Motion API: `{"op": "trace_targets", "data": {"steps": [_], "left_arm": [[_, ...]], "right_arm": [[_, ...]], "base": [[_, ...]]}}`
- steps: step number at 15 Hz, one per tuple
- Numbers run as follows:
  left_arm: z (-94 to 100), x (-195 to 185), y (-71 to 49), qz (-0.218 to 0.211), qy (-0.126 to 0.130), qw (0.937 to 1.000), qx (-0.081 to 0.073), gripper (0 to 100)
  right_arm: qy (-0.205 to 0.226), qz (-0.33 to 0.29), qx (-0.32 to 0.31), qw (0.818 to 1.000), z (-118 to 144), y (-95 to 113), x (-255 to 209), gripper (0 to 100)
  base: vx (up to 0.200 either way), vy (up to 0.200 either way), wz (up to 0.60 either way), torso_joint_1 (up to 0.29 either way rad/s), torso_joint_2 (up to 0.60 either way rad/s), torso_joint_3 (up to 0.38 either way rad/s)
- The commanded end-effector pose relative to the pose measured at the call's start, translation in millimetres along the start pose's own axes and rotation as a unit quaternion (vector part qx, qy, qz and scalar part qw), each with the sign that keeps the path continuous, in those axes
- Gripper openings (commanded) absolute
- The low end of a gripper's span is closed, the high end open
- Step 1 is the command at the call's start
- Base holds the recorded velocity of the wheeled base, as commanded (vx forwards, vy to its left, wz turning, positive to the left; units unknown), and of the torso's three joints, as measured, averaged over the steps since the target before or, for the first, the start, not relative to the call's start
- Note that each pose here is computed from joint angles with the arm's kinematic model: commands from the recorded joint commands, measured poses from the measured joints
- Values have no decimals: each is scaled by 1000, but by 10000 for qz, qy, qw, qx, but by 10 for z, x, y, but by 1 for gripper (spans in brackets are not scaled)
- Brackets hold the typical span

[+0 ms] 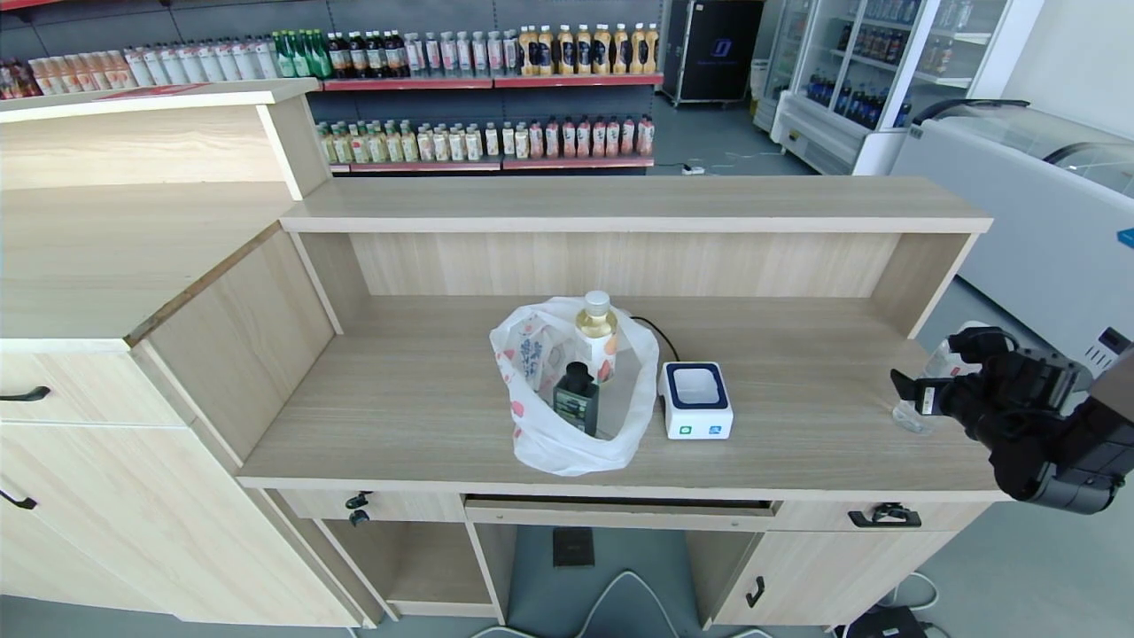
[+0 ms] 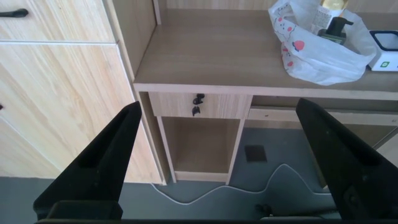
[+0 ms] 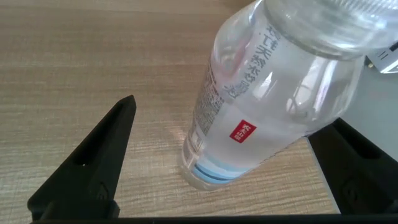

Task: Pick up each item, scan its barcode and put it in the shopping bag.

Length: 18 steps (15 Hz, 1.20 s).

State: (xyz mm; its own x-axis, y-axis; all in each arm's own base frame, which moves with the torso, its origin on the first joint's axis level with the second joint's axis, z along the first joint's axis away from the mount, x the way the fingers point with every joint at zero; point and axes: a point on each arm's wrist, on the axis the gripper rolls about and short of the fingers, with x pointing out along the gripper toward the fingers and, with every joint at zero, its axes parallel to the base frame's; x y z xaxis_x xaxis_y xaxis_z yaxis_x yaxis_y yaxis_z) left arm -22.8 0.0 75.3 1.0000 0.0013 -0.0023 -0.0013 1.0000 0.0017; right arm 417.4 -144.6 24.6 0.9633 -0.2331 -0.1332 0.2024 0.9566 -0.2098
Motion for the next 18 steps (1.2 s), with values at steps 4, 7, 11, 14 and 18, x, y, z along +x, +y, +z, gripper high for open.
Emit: {"op": "trace_targets", "data": {"steps": [4,7,11,14,18], "left_arm": [[0,0,0,1,-4,10000,-1,100],[0,0,0,1,-4,10000,-1,100],[0,0,0,1,-4,10000,-1,100],[0,0,0,1,-4,10000,-1,100],[0,0,0,9,-4,10000,-1,100]], "right_arm": [[-54,-18,-25,10000,-52,17,123,100],[-54,-18,-32,10000,-93,23,160,100],[-160,-35,-35,9999,-85,13,251,100],[-144,-39,-33,9999,-91,11,280,100],[-122,-33,-15,9999,-144,15,291,100]], "base": [[0,0,0,0,0,0],[0,0,0,0,0,0],[0,0,0,0,0,0],[0,0,0,0,0,0],[0,0,0,0,0,0]]}}
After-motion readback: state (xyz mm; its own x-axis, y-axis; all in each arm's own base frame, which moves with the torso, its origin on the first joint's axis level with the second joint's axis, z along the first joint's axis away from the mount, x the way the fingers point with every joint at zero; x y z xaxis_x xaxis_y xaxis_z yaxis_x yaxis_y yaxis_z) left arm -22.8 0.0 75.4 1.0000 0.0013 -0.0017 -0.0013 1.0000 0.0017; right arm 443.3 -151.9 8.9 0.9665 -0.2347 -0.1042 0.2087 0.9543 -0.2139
